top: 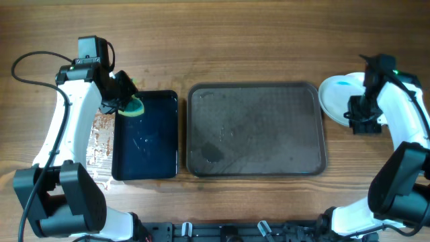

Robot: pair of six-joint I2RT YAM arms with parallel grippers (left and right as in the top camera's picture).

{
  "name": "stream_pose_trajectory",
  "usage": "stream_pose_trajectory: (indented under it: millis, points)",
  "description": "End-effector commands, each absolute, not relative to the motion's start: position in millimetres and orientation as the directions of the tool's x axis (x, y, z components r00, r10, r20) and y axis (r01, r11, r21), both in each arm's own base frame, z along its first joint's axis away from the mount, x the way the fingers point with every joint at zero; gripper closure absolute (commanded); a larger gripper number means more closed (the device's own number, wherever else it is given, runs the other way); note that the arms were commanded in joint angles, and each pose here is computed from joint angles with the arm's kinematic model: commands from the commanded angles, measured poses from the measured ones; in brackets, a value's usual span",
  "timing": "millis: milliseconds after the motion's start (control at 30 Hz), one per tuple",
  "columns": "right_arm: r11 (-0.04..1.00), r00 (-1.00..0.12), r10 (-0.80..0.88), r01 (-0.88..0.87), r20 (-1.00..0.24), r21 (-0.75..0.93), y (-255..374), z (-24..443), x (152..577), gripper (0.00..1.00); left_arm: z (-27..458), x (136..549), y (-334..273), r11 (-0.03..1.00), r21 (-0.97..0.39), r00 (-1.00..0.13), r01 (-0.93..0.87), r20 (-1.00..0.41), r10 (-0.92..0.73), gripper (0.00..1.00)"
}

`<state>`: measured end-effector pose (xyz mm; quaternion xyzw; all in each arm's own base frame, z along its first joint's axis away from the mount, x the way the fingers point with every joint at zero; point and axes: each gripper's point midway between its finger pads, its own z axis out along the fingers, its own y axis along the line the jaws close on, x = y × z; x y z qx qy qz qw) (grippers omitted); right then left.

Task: Clean dirty plates on tray and stack at the side
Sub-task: 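Carry the plate right and stack it on the cleaned plates, then open the right gripper and lift it away from the stack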

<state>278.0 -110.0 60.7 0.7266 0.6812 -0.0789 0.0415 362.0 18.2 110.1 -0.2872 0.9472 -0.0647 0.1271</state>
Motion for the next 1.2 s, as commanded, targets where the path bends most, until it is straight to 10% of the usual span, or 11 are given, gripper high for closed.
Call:
stream_pose_trajectory:
  millis: [0,100,200,567,733,900,1067,1167]
  points:
    - [-0.101,0.093,0.989,0.993,-0.117,-0.064,-108,46,266,0.96,116,370,16,0.839,-0.209,-0.81,-0.502,-0.225,-0.541,0.96]
    - [-0.102,0.096,0.988,0.994,-0.121,-0.044,-109,46,270,0.96,116,371,17,0.839,-0.21,-0.81,-0.502,-0.226,-0.541,0.96]
    - [-0.101,0.096,0.987,0.994,-0.126,-0.031,-111,46,273,0.49,116,371,15,0.839,-0.216,-0.811,-0.5,-0.223,-0.541,0.96]
    - [0.111,-0.094,0.974,0.991,-0.204,0.074,-127,50,308,0.01,116,371,13,0.839,-0.223,-0.813,-0.496,-0.219,-0.539,0.96]
    - [0.182,-0.151,0.966,0.974,-0.21,0.135,-125,62,329,0.0,116,371,13,0.839,-0.225,-0.814,-0.495,-0.217,-0.539,0.96]
    - [0.486,-0.438,0.867,0.848,-0.237,0.211,-79,67,367,0.41,116,372,12,0.839,-0.228,-0.813,-0.494,-0.22,-0.539,0.96]
    - [0.597,-0.532,0.8,0.752,-0.278,0.278,-38,75,393,0.39,116,371,12,0.839,-0.229,-0.814,-0.494,-0.216,-0.539,0.96]
    - [0.653,-0.587,0.757,0.679,-0.286,0.335,-27,80,405,0.7,116,371,12,0.839,-0.228,-0.814,-0.495,-0.215,-0.539,0.96]
